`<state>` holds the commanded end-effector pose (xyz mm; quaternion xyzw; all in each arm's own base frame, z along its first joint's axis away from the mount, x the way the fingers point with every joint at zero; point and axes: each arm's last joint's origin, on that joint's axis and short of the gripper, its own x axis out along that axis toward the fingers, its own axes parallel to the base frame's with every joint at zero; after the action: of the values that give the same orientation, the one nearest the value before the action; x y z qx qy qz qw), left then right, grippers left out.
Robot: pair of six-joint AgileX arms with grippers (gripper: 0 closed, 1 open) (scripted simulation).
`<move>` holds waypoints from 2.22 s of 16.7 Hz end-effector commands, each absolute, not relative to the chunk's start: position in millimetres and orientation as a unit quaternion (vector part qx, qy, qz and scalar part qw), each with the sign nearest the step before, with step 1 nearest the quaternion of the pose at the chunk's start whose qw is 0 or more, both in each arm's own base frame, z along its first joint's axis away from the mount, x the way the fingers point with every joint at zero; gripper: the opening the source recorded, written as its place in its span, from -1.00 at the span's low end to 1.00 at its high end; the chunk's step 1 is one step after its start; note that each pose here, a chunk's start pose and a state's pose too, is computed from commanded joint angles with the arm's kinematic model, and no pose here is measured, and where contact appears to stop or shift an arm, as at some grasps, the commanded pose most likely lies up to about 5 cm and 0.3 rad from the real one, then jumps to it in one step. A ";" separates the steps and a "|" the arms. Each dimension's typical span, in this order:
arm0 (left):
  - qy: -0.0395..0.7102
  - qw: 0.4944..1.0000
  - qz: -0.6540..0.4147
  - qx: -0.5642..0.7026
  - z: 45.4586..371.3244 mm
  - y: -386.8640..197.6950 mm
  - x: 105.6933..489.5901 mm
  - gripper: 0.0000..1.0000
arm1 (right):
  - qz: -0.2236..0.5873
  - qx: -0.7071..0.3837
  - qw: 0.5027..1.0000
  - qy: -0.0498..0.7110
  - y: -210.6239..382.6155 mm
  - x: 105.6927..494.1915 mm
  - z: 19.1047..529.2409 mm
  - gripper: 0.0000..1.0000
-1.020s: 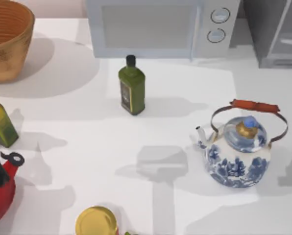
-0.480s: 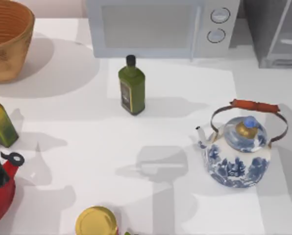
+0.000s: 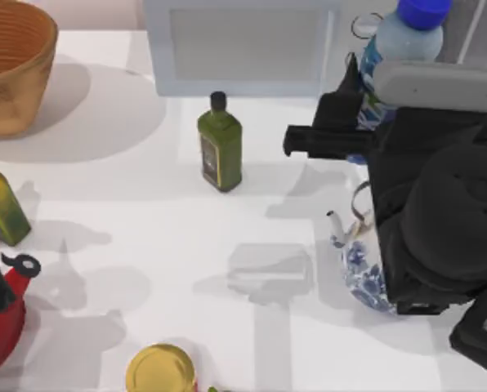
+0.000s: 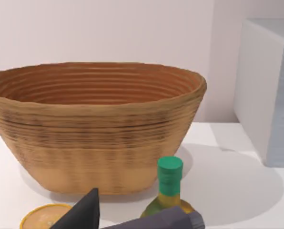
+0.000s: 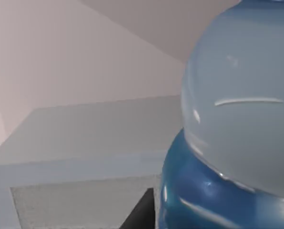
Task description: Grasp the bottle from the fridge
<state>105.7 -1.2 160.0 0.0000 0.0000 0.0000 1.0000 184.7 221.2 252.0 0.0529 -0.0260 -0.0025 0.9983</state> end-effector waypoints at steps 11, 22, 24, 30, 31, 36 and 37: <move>0.000 1.000 0.000 0.000 160.0 -1.2 105.7 1.00 | -0.001 -0.008 1.000 -0.004 359.1 119.1 115.8 -1.00; 0.000 1.000 0.000 0.000 160.0 -1.2 105.7 1.00 | -0.032 0.022 0.999 -0.010 353.0 151.2 108.8 -1.00; 0.000 1.000 0.000 0.000 160.0 -1.2 105.7 1.00 | -0.039 0.017 0.999 -0.008 350.0 163.4 99.7 -1.00; 0.000 1.000 0.000 0.000 160.0 -1.2 105.7 1.00 | -0.001 -0.008 1.000 -0.004 360.1 174.1 81.2 -1.00; 0.000 1.000 0.000 0.000 160.0 -1.2 105.7 1.00 | -0.001 -0.008 1.000 -0.004 360.1 174.1 81.2 -1.00; 0.000 1.000 0.000 0.000 160.0 -1.2 105.7 1.00 | -0.001 -0.008 1.000 -0.004 360.1 174.1 81.2 -0.55; 0.000 1.000 0.000 0.000 160.0 -1.2 105.7 1.00 | -0.001 -0.008 1.000 -0.004 360.1 174.1 81.2 -0.40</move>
<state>105.7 -1.2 160.0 0.0000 0.0000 0.0000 1.0000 174.1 360.1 81.2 -0.0082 -0.0036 -0.0008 1.0000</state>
